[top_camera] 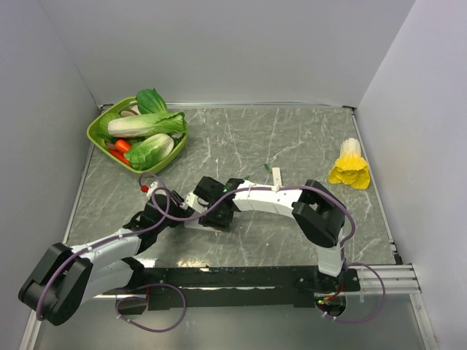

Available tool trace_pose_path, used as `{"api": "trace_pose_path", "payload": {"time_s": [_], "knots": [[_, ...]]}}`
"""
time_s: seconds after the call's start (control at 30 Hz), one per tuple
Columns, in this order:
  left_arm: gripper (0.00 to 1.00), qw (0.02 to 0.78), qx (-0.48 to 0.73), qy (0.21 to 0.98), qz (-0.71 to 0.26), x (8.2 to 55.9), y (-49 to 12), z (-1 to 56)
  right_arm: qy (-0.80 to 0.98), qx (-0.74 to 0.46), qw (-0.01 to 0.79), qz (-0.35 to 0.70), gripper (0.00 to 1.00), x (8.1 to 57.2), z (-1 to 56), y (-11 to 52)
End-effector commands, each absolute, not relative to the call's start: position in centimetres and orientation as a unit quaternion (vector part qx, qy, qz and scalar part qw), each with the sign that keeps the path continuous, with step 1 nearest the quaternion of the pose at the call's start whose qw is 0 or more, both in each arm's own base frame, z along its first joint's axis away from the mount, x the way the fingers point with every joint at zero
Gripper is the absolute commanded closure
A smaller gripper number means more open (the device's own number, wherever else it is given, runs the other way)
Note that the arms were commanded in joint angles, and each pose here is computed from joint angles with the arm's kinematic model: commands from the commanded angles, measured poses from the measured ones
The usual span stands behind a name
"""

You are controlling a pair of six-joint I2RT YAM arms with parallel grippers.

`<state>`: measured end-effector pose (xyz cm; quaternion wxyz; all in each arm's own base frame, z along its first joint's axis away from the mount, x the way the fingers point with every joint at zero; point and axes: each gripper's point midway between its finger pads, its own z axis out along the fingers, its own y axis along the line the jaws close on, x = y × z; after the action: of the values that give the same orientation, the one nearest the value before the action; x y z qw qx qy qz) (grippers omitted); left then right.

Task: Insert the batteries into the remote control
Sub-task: Load the battery cover into the remote control.

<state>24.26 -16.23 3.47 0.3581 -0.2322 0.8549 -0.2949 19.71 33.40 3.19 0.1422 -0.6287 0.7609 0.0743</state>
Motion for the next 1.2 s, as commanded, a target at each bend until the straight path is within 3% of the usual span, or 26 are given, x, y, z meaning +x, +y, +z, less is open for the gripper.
{"api": "trace_pose_path", "payload": {"time_s": [0.0, 0.63, 1.17], "knots": [[0.40, 0.329, -0.213, 0.879, -0.271, 22.7, -15.9, 1.6, 0.750, -0.645, 0.131, 0.060, 0.64, 19.7, 3.3, 33.3], [0.37, 0.329, -0.213, 0.879, -0.271, 22.8, -15.9, 1.8, 0.745, -0.649, 0.136, 0.080, 0.57, 19.5, 3.2, 34.2], [0.37, 0.326, -0.210, 0.880, -0.272, 22.7, -16.0, 1.6, 0.738, -0.655, 0.134, 0.088, 0.43, 19.2, 3.4, 34.3]]}}
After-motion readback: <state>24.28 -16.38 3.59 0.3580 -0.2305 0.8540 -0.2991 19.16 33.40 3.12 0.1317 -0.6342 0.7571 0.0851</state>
